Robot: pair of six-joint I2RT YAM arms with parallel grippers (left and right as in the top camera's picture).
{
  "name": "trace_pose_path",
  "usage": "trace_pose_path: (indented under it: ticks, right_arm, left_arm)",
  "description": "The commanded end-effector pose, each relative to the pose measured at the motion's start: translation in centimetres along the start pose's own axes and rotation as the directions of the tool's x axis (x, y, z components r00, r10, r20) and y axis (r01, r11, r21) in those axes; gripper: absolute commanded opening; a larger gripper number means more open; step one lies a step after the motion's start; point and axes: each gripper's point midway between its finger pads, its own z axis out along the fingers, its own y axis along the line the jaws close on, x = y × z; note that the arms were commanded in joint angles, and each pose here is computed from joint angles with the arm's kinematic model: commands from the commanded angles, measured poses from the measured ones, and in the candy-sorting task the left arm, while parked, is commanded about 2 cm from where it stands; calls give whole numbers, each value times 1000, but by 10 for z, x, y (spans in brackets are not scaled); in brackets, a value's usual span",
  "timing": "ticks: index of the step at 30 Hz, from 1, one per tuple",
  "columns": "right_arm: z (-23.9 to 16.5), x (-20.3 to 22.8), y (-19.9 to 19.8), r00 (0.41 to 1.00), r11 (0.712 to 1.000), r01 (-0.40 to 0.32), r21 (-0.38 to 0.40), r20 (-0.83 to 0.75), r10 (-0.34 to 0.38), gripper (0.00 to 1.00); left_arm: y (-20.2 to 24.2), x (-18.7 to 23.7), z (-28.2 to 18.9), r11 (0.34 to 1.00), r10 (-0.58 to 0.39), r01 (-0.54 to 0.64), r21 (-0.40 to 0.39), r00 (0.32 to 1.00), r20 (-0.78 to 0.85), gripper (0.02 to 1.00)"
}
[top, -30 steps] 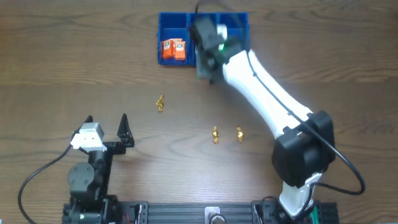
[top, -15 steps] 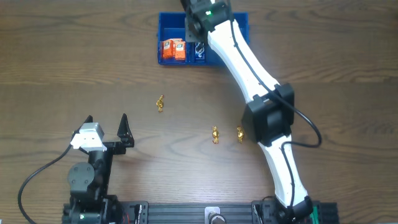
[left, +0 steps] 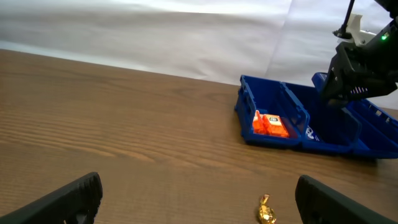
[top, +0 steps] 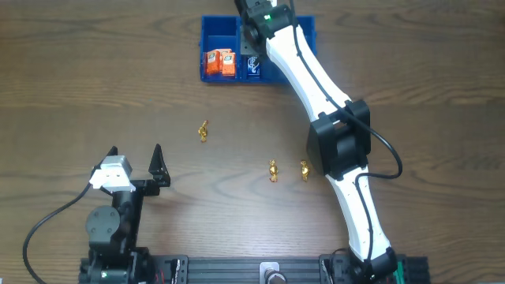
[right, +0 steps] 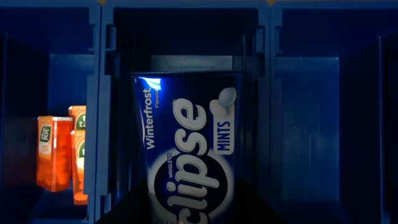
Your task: Sort Candies Into Trays
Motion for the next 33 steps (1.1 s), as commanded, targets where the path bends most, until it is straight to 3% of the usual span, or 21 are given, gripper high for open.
trace_pose_path:
  ticks: [1, 4, 8, 14, 16, 23, 33]
  right_arm:
    - [-3, -6, 1, 999, 999, -36, -2, 17, 36, 432]
    - [-4, -4, 7, 999, 1000, -28, -9, 20, 28, 658]
    - [-6, -4, 16, 999, 1000, -17, -25, 29, 18, 750]
    - [-34, 5, 48, 998, 997, 40, -66, 48, -37, 772]
    - [-57, 21, 75, 995, 991, 95, -94, 43, -91, 770]
    - [-71, 102, 124, 965, 963, 197, -184, -135, -223, 779]
    - [-37, 193, 141, 927, 969, 195, -152, -293, -233, 750]
  left_arm:
    - [2, 16, 1, 1000, 5, -5, -3, 999, -51, 998]
    - [2, 16, 1, 1000, 5, -5, -3, 999, -51, 998]
    - [2, 16, 1, 1000, 5, -5, -3, 999, -51, 998]
    - [2, 16, 1, 1000, 5, -5, -3, 999, -51, 998]
    - [2, 16, 1, 1000, 5, -6, -3, 999, -52, 998]
    - [2, 16, 1, 1000, 5, -6, -3, 999, -51, 998]
    - [2, 16, 1, 1000, 5, -6, -3, 999, -51, 998]
